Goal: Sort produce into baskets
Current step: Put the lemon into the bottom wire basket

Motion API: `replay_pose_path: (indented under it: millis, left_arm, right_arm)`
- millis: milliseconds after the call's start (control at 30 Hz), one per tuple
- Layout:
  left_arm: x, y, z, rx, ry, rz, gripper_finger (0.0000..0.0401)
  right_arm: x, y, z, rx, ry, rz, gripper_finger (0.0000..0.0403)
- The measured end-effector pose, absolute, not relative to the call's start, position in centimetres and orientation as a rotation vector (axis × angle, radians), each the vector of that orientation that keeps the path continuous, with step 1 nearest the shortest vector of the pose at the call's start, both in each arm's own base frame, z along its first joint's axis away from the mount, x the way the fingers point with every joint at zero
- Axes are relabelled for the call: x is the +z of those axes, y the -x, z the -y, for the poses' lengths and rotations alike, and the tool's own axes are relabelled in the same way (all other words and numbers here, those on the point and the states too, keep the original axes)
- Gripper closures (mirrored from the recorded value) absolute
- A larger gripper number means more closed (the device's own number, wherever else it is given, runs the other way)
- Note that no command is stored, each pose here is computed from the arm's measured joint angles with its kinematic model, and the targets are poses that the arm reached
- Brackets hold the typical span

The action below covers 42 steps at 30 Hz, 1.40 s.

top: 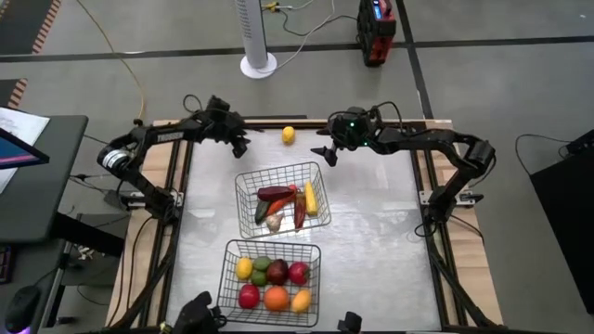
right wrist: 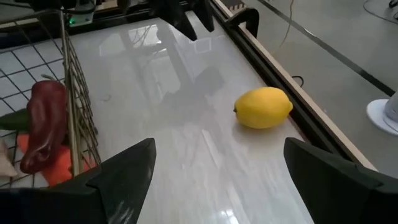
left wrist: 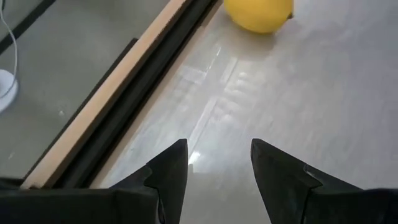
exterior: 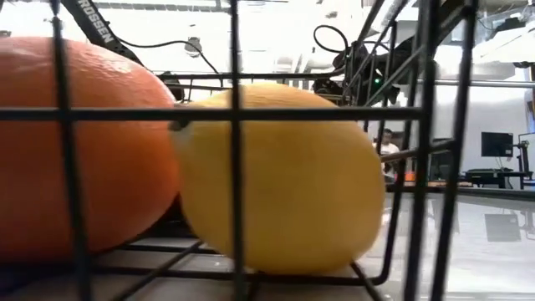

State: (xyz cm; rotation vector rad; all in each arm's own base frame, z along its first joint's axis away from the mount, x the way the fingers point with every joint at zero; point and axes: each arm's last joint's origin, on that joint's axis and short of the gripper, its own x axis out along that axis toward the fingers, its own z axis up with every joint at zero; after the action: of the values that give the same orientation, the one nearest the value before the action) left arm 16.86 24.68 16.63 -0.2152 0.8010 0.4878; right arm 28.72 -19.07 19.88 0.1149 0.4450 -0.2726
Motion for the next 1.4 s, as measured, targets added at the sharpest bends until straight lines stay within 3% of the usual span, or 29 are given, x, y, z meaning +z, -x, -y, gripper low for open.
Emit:
replay_pose_path:
  millis: [433, 733, 1400]
  left_arm:
    - [16.9, -18.3, -24.1, 0.458, 0.175, -0.771, 0.0237]
    - [15.1, -21.9, -25.5, 0.397, 0.183, -0.818, 0.0237]
    - [16.6, -26.4, -25.1, 0.286, 0.026, -0.732, 0.0237]
  right_arm:
    - [20.1, -28.8, 19.1, -0.281, -0.134, -0.419, 0.0023]
    - [20.3, -28.9, 19.2, -0.288, -0.146, -0.396, 0.0023]
    - [20.3, -28.6, 19.5, -0.305, -0.163, -0.393, 0.0023]
